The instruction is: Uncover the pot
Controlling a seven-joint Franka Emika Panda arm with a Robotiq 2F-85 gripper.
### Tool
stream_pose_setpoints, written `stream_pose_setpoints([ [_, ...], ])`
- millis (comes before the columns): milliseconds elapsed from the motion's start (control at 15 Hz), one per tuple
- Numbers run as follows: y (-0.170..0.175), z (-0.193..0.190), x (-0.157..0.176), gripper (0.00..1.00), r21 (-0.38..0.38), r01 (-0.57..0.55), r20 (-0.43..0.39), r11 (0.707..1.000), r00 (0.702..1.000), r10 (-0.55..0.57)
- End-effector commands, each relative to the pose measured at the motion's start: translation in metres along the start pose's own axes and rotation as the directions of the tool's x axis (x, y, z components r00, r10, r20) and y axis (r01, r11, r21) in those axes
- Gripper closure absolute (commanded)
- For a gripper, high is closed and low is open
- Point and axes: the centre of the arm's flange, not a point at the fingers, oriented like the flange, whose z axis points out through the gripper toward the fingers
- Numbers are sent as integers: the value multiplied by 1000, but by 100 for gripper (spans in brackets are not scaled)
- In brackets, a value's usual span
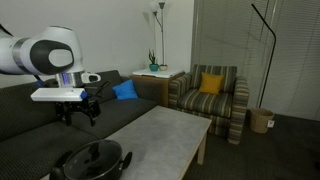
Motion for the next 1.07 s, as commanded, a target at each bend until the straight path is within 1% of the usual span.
stream_pose_setpoints([
  [0, 21, 31, -2, 0, 9, -26, -40, 1000, 999, 27],
  [200, 34, 49, 3, 0, 50, -58, -50, 997, 997, 60],
  [333, 39, 63, 11, 0, 74, -72, -39, 995, 996, 75],
  [667, 34, 89, 27, 0, 74, -66, -10, 995, 998, 67],
  [1000, 29, 117, 31, 0, 80, -66, 45, 995, 997, 62],
])
